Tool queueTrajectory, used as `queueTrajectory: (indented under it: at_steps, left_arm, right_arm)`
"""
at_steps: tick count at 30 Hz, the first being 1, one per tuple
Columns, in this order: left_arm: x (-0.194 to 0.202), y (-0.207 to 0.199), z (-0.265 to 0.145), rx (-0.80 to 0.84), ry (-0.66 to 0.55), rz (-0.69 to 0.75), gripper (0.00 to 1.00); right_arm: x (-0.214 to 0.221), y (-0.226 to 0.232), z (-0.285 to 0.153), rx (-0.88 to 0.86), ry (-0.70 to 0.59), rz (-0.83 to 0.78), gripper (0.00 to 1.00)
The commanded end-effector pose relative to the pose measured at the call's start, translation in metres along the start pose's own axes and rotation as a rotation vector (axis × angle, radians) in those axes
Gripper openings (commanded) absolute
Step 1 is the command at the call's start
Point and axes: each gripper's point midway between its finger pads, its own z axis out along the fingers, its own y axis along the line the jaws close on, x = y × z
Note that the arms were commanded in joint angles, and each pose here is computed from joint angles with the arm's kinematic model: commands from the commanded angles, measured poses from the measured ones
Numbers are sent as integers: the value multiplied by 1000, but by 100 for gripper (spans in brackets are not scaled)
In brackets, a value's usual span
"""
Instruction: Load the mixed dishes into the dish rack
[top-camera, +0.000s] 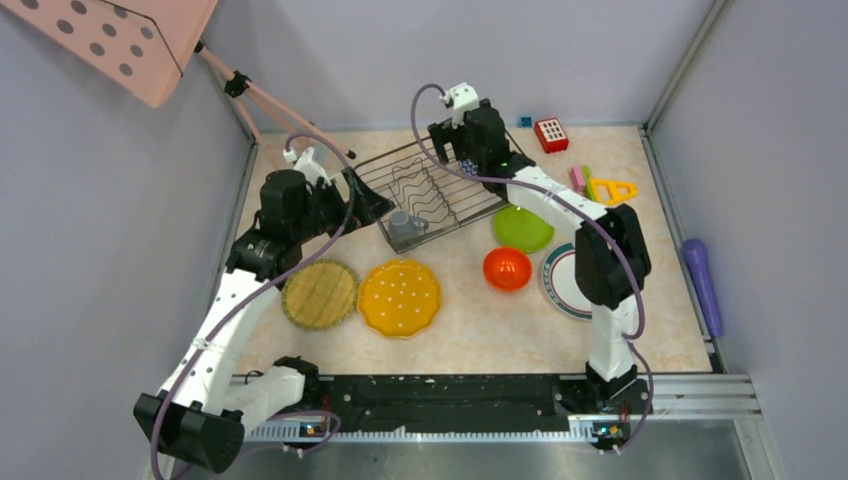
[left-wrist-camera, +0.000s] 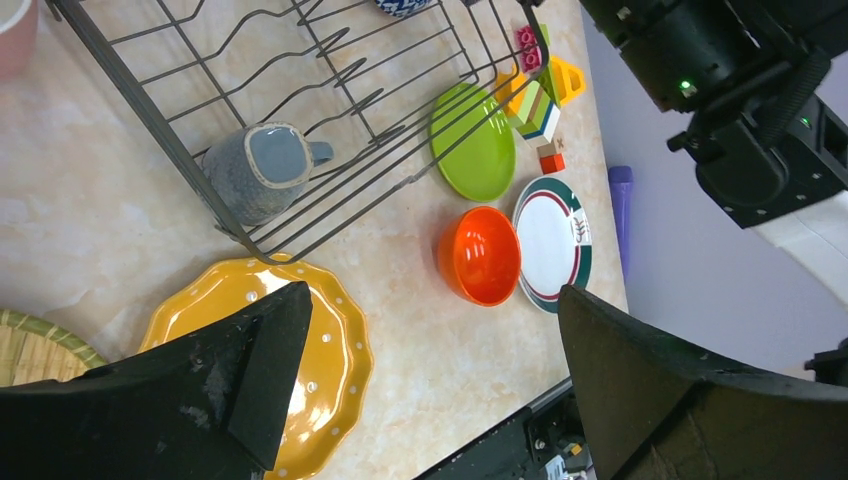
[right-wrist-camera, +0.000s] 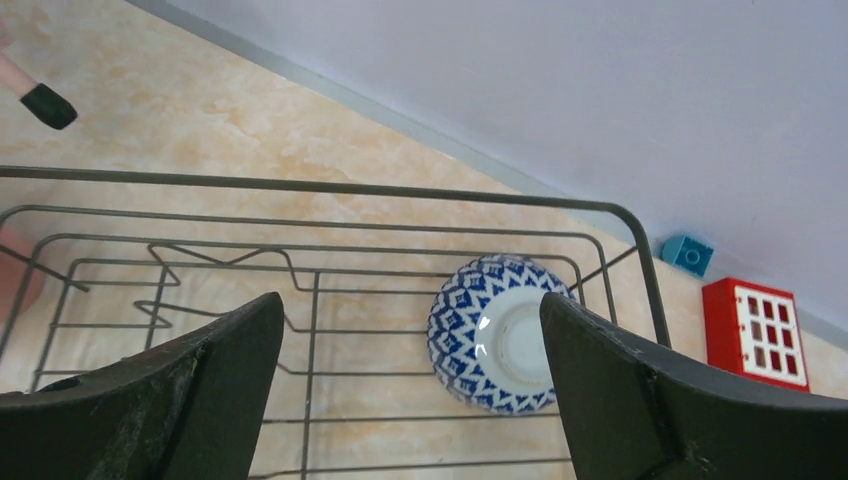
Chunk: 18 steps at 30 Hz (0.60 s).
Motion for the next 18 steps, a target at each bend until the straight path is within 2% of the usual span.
queueTrajectory:
  at_steps: [1, 5, 7, 12, 18]
  left_arm:
    - [-6, -5, -3, 35, -34, 44, 98]
    - [-2, -1, -3, 30, -36, 50, 98]
    - [0, 2, -2, 26, -31, 50, 98]
    - [4, 3, 4, 39, -14, 45, 98]
    - [7, 9, 13, 29, 4, 47, 98]
  right_arm:
    - [-8, -19, -25, 56, 4, 148, 92]
    - [20, -33, -40, 142, 121, 311, 65]
    - [31, -33, -46, 148, 133, 348, 56]
    - [61, -37, -55, 207, 158, 371, 55]
    - [72, -44, -53, 240, 183, 343, 54]
